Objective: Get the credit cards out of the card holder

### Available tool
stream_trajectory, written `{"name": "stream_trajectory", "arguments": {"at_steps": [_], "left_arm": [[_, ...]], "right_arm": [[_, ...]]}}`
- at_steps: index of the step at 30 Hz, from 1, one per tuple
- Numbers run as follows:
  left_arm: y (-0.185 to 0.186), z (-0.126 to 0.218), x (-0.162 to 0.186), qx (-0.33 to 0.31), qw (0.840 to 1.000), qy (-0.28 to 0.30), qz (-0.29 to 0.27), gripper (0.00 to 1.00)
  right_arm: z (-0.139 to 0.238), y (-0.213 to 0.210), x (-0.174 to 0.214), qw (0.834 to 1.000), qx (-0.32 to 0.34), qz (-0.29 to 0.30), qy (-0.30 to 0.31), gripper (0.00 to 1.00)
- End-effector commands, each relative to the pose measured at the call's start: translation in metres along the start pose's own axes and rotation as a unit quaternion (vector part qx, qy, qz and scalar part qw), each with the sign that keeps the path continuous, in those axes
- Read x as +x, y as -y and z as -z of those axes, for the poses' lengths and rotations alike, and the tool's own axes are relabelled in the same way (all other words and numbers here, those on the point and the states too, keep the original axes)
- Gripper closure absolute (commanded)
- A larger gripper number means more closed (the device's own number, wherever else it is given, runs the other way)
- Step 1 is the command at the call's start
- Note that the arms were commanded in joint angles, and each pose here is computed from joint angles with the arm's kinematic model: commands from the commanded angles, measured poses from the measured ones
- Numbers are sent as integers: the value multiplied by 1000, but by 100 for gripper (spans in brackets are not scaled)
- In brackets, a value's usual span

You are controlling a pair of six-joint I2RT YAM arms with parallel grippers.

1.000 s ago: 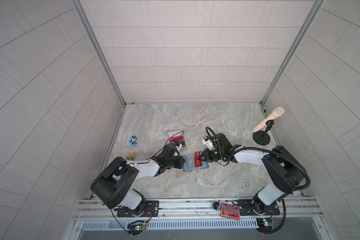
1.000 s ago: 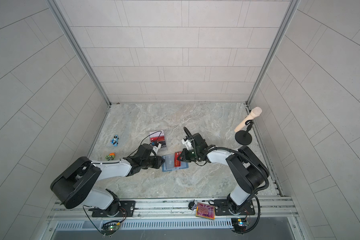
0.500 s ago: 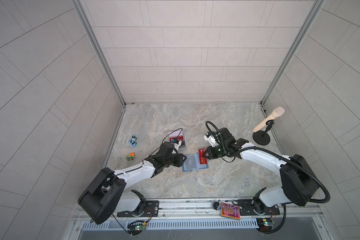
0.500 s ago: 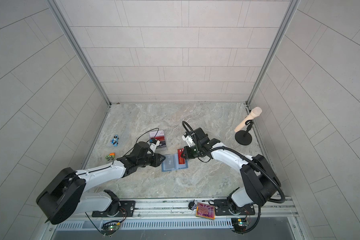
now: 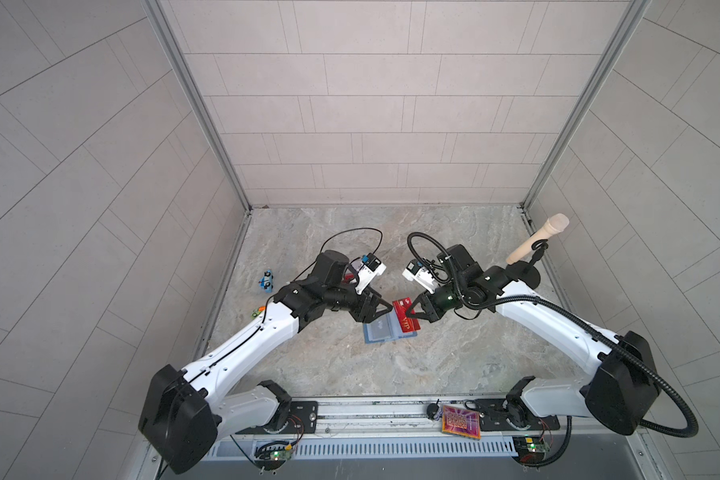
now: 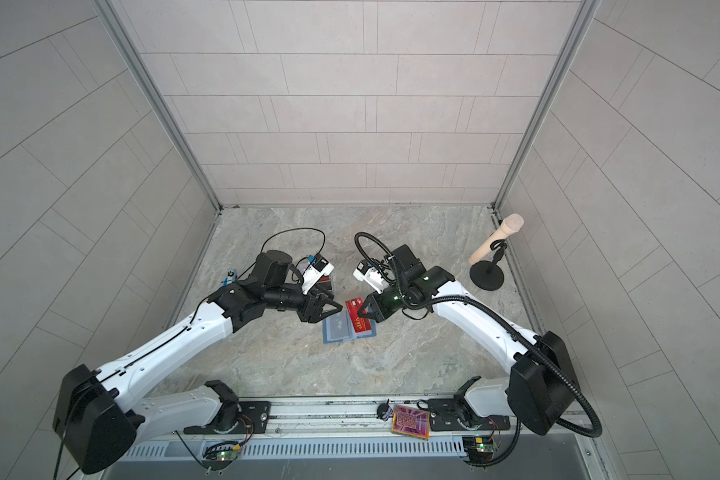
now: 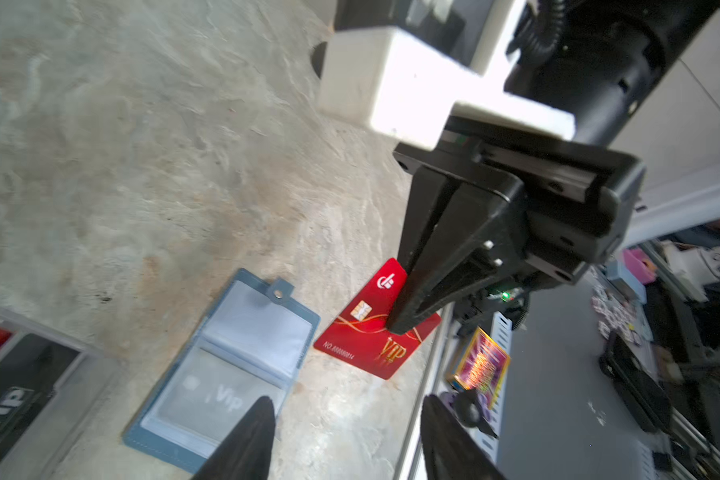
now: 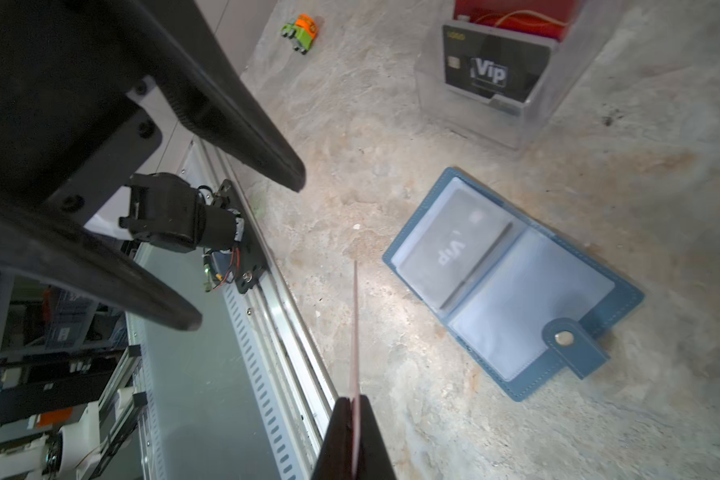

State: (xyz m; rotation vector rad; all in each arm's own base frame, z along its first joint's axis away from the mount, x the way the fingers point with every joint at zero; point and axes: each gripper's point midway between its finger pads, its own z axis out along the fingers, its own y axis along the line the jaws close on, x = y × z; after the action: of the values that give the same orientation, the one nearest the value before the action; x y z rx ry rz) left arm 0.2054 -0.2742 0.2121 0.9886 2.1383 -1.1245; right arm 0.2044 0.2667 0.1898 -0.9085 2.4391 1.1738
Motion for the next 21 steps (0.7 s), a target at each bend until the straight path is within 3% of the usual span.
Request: {"name": "stream_trajectory", "arguments": {"at_steps": [1,8,15,21], "left_arm": [[34,8,11,90,995,-30,-18,39],[61,23,2,143,988,-22,-48,41],[71,33,7,155,985,-40,-58,44],[86,40,11,198,978,-43,-57,51]], "right_arm": [[11,-35,5,997,-58,59,-4,100],[14,-67,10,988,-109,109,-14,100],[9,-80,19,982,-133,127,-42,100],[11,-88,9,980,-139,139,-25,100]]}}
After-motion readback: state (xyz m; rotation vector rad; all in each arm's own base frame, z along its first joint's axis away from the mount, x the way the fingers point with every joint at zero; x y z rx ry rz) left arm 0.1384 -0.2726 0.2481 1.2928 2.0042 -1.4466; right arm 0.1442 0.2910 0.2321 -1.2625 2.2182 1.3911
